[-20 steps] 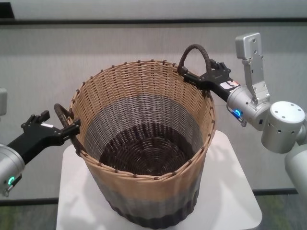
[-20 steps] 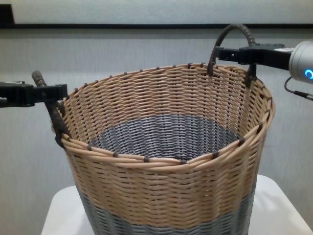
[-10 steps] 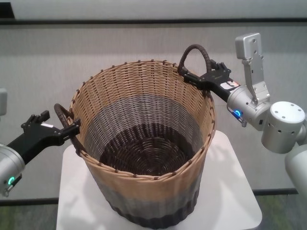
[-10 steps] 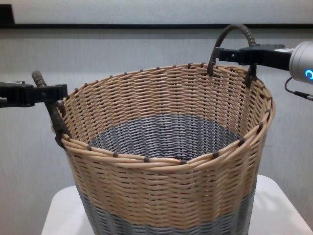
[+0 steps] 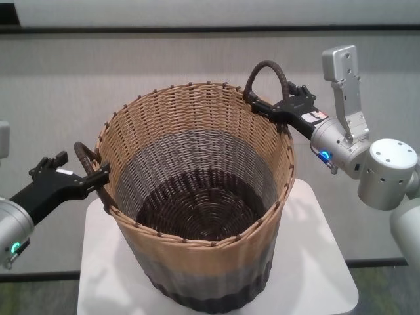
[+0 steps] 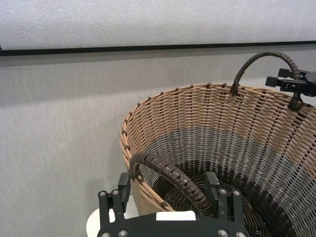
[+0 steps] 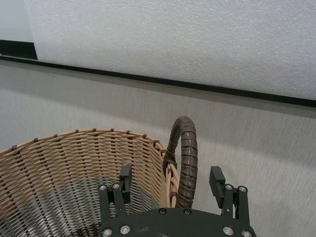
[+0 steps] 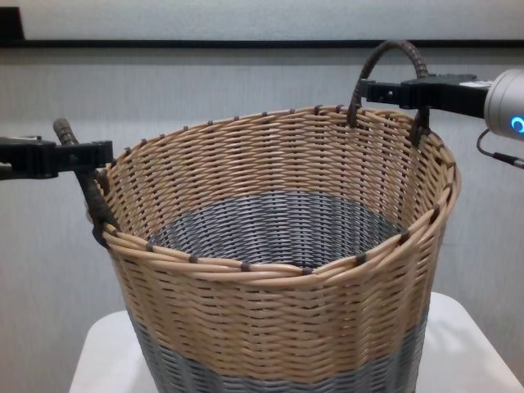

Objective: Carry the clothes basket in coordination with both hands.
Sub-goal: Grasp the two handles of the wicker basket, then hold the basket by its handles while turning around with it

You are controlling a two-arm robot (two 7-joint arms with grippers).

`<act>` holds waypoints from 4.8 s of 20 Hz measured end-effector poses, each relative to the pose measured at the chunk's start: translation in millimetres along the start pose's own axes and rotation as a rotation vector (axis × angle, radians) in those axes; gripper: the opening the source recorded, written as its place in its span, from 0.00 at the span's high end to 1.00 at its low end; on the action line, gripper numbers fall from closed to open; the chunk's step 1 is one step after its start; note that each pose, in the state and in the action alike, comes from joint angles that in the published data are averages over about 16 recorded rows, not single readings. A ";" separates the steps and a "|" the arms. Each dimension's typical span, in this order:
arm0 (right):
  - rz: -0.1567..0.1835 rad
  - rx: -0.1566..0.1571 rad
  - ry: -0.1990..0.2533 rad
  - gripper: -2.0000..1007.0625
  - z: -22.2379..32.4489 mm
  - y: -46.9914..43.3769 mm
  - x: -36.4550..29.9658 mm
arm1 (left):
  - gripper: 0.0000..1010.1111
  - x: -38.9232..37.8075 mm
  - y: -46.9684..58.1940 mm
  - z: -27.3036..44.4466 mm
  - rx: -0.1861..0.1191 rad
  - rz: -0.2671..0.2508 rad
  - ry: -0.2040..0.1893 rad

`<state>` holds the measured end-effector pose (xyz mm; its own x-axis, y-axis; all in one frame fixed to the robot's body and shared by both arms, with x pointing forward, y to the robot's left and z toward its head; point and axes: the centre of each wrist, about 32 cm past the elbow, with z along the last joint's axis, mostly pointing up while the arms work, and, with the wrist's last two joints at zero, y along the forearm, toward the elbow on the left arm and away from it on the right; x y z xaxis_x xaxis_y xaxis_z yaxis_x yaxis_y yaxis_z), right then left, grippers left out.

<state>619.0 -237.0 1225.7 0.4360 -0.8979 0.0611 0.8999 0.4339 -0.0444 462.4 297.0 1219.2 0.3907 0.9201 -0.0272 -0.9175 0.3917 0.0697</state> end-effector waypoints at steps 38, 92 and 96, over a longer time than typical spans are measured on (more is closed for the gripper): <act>0.009 0.030 -0.027 0.93 9.2 -13.6 -4.9 | 0.78 -3.4 3.7 16.3 -0.034 -0.063 -0.028; 0.019 0.085 -0.030 0.95 22.3 -23.2 -8.5 | 0.83 -5.3 10.3 32.3 -0.114 -0.061 -0.062; 0.019 0.085 -0.030 0.95 22.3 -23.2 -8.5 | 0.83 -5.3 10.3 32.3 -0.114 -0.060 -0.062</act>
<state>594.7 -237.8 1248.4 0.4523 -0.8872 0.0910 0.8886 0.4570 0.0391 453.3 296.0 1252.3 0.4462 0.8943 0.0339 -0.8932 0.4474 -0.0441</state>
